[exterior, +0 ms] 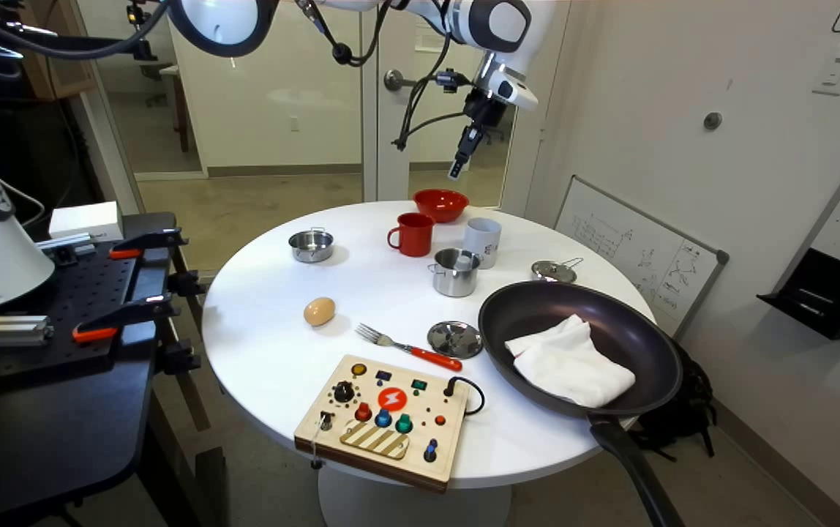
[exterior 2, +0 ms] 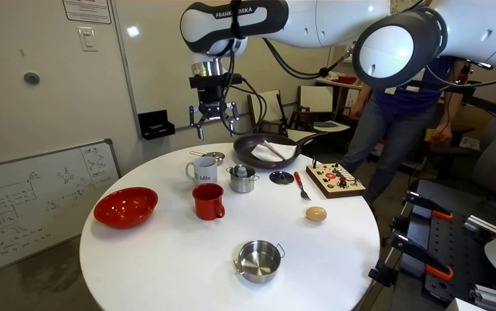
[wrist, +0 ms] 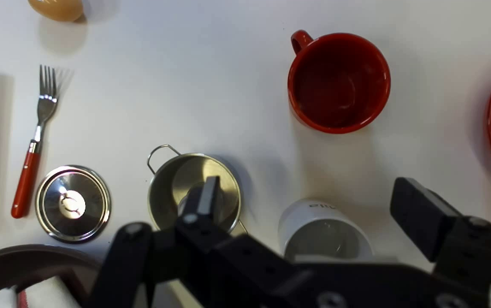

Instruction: Put the silver bottle in the furthest silver pot

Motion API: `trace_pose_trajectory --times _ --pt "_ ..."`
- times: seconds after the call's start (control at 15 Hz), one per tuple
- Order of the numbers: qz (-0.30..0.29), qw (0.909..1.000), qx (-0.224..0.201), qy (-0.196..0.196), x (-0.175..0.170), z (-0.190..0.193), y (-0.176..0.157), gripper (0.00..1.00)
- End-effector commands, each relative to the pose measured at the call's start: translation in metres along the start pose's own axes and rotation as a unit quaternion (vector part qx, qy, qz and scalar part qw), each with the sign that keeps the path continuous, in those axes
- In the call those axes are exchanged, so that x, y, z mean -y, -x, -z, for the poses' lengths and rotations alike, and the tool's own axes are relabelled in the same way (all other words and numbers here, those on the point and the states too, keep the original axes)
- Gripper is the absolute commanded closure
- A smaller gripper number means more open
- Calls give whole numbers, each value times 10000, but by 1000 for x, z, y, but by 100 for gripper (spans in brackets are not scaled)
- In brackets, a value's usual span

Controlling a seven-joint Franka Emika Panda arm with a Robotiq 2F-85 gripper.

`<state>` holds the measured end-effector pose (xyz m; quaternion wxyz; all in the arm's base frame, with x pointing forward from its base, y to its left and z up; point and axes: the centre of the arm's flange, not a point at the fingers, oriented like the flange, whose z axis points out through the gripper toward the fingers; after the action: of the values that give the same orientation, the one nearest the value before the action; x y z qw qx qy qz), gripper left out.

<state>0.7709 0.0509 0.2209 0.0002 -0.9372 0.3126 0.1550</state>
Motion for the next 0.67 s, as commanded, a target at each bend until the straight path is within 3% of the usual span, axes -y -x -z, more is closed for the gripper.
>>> trace_pose_trajectory --times 0.0,0.2,0.33,0.4,0.6 --pt "416 9990 164 -5 -40 -2 63 0" --pt "755 9968 257 15 -47 4 70 0" --pt "1307 9896 591 44 -49 5 72 0" --pt "895 9954 325 94 -1 19 20 0" --pt "935 9949 349 108 -2 18 19 0"
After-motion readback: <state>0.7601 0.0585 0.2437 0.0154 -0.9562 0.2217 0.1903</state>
